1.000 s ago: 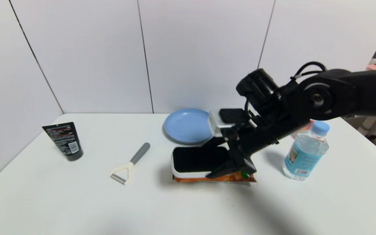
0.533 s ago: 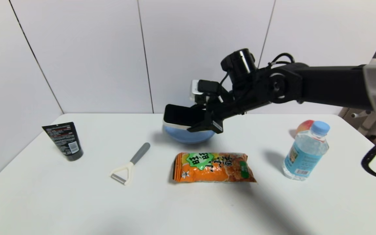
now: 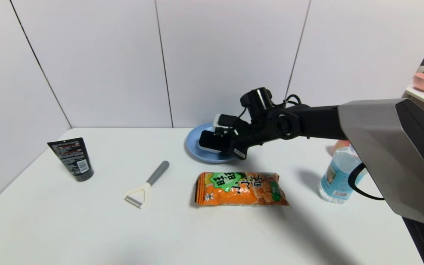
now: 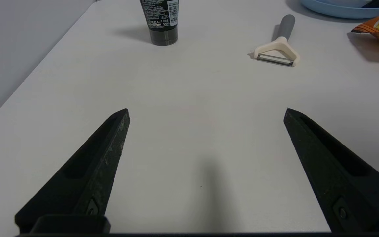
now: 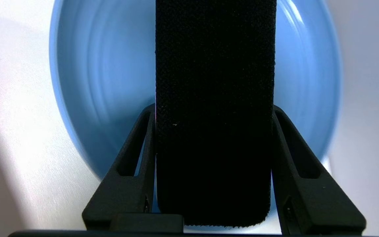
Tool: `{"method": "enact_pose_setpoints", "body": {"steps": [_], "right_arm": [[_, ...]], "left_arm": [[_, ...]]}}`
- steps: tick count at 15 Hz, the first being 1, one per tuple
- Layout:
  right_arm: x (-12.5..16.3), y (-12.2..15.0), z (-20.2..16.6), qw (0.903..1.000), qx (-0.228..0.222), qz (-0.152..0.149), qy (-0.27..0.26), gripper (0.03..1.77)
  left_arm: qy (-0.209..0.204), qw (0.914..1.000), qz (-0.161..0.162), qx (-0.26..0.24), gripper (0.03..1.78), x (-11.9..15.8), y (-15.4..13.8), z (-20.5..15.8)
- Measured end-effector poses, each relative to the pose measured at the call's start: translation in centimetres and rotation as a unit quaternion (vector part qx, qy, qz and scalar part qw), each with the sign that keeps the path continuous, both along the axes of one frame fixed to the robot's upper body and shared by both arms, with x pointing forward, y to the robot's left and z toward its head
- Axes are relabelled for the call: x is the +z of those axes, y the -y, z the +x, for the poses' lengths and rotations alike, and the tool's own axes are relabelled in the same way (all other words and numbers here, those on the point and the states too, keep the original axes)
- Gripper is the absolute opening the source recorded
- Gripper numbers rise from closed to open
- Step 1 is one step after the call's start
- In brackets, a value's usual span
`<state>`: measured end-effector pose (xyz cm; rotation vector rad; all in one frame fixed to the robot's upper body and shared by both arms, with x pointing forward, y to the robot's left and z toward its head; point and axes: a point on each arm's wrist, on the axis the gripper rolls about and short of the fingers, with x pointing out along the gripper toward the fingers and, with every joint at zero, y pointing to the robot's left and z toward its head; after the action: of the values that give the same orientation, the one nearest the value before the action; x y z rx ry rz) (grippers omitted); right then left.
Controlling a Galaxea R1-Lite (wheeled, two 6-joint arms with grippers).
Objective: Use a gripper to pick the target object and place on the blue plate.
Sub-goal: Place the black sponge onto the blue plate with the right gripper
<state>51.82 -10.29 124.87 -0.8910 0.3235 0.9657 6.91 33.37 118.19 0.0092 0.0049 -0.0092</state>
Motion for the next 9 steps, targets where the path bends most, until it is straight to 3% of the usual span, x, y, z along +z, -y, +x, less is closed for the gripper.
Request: {"method": "enact_pose_setpoints", "body": {"steps": [1, 4, 9], "right_arm": [[-0.18, 0.12, 0.17, 1.0000, -0.001, 0.000, 0.000, 0.96], [-0.22, 0.53, 0.65, 0.9999, -0.007, 0.004, 0.010, 1.21], [0.47, 0.32, 0.49, 0.9997, -0.007, 0.014, 0.020, 1.45]], "left_arm": [[0.000, 1.0000, 0.000, 0.000, 1.69, 0.00, 0.00, 0.00], [0.000, 1.0000, 0.000, 0.000, 1.69, 0.00, 0.00, 0.00], [0.000, 1.0000, 0.000, 0.000, 1.69, 0.00, 0.00, 0.00]]}}
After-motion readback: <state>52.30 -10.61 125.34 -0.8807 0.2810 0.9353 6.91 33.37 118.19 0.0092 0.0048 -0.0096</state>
